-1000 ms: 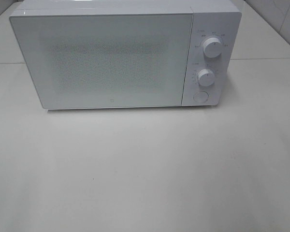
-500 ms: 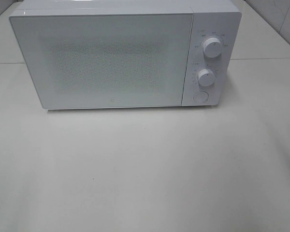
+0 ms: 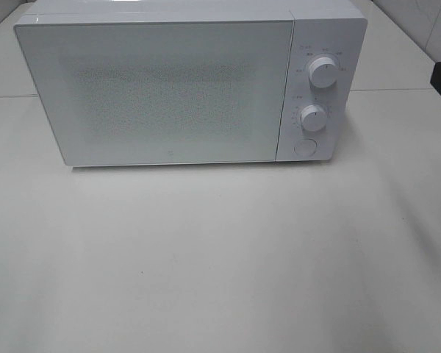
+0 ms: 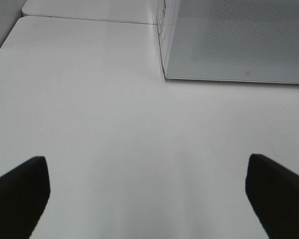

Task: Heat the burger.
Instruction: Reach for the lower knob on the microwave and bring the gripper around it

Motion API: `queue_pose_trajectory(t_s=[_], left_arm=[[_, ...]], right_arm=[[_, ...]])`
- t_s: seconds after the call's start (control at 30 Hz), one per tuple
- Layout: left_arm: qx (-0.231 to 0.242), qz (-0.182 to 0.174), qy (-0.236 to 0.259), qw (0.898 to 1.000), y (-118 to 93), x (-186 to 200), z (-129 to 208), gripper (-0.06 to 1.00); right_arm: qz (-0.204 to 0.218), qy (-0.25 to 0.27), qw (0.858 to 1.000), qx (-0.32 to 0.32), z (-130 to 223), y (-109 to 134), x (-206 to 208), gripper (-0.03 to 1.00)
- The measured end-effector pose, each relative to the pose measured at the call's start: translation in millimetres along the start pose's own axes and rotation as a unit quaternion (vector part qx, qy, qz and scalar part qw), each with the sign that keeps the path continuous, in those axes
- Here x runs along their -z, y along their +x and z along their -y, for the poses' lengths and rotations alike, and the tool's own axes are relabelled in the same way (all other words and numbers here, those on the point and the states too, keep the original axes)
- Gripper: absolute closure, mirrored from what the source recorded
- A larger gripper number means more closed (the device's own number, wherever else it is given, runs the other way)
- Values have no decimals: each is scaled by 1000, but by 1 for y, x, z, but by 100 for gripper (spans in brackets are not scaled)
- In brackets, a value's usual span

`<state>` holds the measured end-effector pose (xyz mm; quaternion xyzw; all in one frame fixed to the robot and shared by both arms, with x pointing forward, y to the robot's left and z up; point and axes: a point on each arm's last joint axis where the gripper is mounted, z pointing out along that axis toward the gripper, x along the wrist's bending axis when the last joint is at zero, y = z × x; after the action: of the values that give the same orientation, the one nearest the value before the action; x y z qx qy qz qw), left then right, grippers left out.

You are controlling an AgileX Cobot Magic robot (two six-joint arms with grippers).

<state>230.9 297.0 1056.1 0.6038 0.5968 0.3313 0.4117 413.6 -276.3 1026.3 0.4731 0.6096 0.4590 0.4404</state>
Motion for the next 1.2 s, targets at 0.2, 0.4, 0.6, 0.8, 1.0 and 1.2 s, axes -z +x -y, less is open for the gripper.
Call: queue_pose_trajectory(t_s=[0.2,0.4,0.6,0.8,1.0,1.2], left_arm=[[0,0,0,1000,0,0,0,-5],[0,0,0,1000,0,0,0,-5],[0,0,0,1000,0,0,0,-5],[0,0,0,1000,0,0,0,-5],[0,0,0,1000,0,0,0,-5],[0,0,0,1000,0,0,0,-5]], right_arm=[[31,1,1000,6,11,-5,-25,20],[64,-3,998,-11,22,-5,-43,20],[58,-15,998,-2,31,17,-57,20],[61,-23,998,-1,47,41,-70,20],[51,-25,998,-10,63,60,-78,20],[43,8,999,-24,80,70,-85,20]])
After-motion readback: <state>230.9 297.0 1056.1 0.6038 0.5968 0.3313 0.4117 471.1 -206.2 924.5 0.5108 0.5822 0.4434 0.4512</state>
